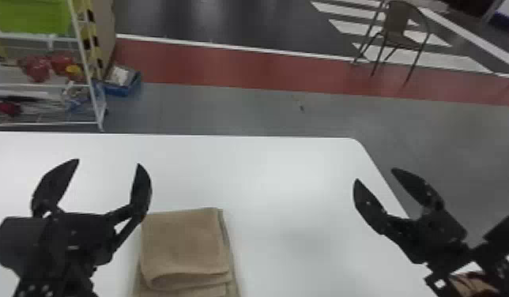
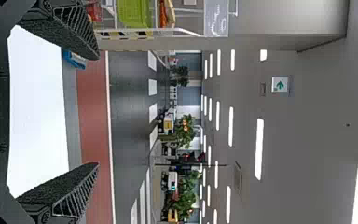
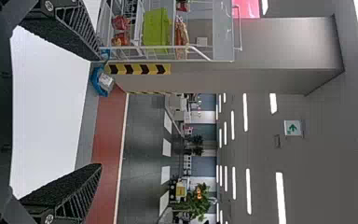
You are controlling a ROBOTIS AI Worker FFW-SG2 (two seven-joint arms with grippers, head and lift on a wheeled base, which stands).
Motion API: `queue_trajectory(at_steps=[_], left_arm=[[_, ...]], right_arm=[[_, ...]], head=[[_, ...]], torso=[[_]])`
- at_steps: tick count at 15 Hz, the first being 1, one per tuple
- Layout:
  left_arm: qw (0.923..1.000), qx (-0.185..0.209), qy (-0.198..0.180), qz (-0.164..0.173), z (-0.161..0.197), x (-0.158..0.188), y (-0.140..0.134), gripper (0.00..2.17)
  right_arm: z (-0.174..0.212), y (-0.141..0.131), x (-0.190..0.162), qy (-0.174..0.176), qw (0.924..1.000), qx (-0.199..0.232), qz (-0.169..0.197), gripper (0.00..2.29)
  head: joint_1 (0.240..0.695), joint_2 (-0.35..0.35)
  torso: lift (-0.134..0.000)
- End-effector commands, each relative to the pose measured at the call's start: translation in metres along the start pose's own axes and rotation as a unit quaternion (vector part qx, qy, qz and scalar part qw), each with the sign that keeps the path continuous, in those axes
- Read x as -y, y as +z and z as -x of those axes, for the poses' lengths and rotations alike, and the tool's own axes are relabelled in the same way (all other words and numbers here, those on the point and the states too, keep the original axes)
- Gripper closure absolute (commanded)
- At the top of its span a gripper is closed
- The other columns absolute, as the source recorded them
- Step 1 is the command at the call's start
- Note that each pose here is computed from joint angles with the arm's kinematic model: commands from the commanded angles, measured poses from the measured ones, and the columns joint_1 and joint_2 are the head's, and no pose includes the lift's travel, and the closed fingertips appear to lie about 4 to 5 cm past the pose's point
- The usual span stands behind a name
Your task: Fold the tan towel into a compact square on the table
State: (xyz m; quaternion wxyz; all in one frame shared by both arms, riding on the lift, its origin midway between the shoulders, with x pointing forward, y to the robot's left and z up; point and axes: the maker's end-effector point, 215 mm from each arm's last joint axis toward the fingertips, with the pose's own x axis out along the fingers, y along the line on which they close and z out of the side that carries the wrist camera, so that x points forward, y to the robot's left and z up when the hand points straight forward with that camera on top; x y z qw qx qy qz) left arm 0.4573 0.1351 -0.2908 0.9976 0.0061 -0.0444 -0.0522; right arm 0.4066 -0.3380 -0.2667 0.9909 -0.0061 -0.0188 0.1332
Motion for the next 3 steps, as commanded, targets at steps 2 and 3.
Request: queue_trajectory(at_steps=[2, 3], left_arm=[[1.0, 0.0, -0.005, 0.002, 0.0005, 0.0061, 0.0008, 0.09], [1.0, 0.0, -0.005, 0.002, 0.0006, 0.007, 0.0008, 0.09]], right_arm=[[0.0019, -0.0018, 0.0005, -0.002, 1.0, -0.002, -0.001, 0.08], [0.0021, -0.0009, 0.0001, -0.001, 1.0, -0.002, 0.0, 0.08]], head=[[0.695, -0.26], [0.695, -0.262]], torso=[[-0.123], [-0.123]])
